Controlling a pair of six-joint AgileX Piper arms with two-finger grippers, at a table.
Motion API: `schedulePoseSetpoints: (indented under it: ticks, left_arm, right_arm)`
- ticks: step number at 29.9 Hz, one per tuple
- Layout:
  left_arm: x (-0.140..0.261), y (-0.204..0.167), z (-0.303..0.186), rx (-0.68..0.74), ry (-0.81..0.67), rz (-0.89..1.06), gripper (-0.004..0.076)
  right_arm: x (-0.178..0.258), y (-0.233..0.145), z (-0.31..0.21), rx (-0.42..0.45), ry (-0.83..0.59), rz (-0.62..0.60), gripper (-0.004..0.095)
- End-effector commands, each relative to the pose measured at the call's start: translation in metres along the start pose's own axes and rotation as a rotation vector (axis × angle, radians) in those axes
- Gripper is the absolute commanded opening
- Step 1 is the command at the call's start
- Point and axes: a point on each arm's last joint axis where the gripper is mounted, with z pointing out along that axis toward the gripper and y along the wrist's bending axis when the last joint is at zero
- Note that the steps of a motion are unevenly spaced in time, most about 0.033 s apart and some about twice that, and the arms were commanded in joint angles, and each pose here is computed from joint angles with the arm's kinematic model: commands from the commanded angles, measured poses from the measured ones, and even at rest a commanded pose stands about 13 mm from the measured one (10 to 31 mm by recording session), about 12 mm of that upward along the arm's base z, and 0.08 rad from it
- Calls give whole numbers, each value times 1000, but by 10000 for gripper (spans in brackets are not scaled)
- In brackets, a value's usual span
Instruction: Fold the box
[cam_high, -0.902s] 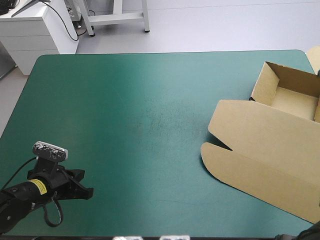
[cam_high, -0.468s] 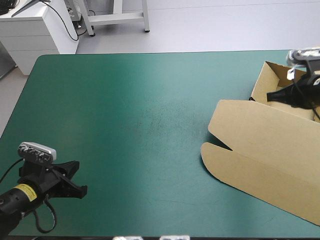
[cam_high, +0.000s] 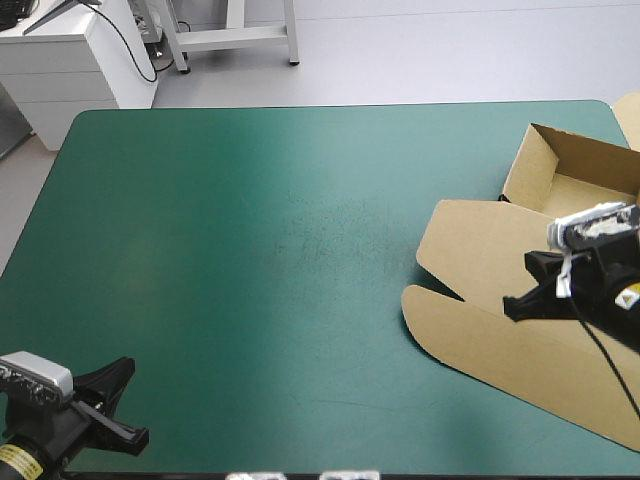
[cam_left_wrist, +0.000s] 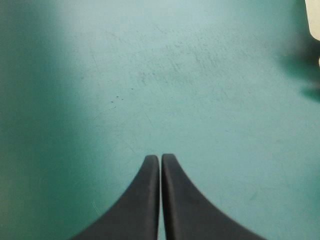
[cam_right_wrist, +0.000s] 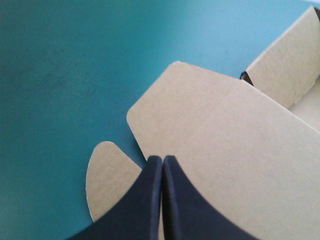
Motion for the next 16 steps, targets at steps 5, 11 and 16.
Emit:
schedulePoseSetpoints:
  ticks: [5, 11, 16]
  left_arm:
    - [13, 3, -9, -18, -160, 22, -8]
    - [16, 4, -9, -32, -163, 58, -8]
    - [19, 4, -7, -34, -154, 78, -8]
  right_arm:
    - [38, 21, -36, 78, -289, -131, -21]
    - [74, 31, -41, 102, -346, -132, -21]
    - [106, 34, -37, 127, -381, -107, -21]
